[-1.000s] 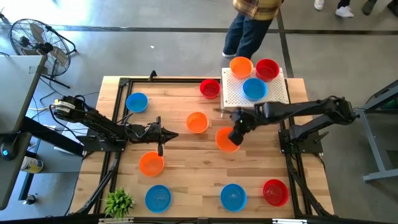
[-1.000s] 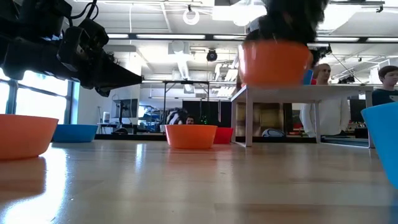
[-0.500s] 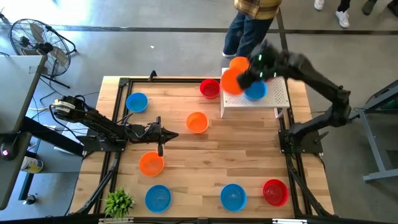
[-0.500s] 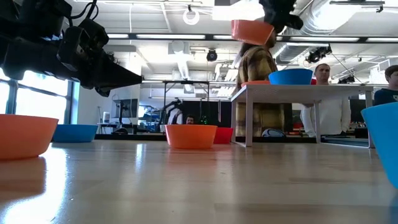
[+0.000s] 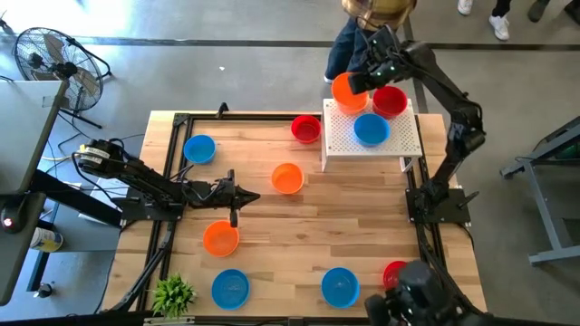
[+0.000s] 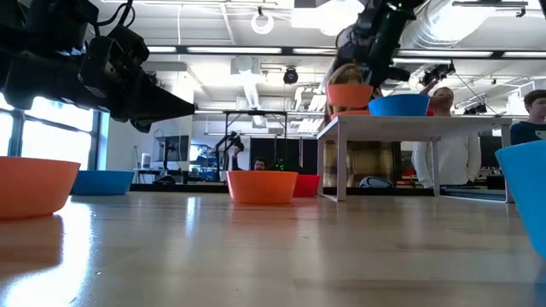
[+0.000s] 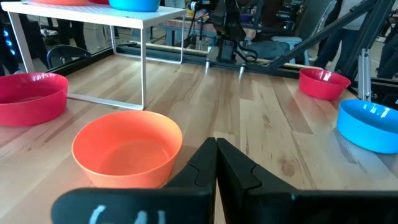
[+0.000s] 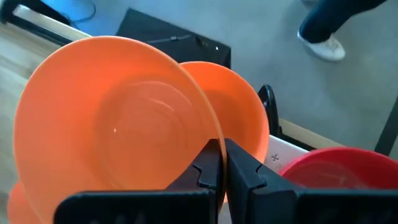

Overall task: Pick & Place Mini bowls
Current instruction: Stack the orange bowl on the orange bowl on the shelf

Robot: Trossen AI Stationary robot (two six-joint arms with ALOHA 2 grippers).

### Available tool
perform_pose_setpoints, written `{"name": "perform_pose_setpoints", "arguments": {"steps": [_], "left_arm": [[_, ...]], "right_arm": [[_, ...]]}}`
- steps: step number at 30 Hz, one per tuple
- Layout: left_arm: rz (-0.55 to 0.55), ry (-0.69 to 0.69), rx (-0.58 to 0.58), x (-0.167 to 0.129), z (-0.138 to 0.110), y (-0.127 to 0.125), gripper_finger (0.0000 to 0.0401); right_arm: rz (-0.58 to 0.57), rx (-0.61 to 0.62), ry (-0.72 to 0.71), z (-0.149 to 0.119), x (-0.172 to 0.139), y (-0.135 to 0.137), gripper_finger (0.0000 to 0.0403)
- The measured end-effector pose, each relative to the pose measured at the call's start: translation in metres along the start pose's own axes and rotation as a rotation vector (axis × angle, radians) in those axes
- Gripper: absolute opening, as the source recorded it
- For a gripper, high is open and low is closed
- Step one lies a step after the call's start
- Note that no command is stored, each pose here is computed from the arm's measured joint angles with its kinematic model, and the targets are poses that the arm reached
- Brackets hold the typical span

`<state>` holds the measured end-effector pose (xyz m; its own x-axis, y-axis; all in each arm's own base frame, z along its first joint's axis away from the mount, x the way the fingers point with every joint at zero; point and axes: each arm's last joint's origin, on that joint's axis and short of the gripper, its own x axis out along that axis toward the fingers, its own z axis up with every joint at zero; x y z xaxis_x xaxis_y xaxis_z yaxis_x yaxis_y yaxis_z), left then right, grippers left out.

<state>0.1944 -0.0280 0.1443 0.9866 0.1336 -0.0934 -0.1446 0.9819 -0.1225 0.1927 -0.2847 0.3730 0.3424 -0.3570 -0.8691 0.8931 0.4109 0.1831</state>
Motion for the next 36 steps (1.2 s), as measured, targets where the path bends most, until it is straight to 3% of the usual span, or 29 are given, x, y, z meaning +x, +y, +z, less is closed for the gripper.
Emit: {"name": "perform_pose_setpoints", "arguments": {"steps": [14,28,36], "left_arm": [[0.000,0.000,0.000,0.000,0.000,0.000,0.0001],[0.000,0.000,0.000,0.000,0.000,0.000,0.0001],[0.000,0.000,0.000,0.000,0.000,0.000,0.0001]], "right_arm": [[-0.082,0.013,0.052,0.002,0.012,-0.017,0.0002],[-0.068,-0.034,0.123,-0.004,0.013,-0.017,0.0003],[-0.081,-0.036,0.107,-0.002,0.013,-0.017,0.0030]]}}
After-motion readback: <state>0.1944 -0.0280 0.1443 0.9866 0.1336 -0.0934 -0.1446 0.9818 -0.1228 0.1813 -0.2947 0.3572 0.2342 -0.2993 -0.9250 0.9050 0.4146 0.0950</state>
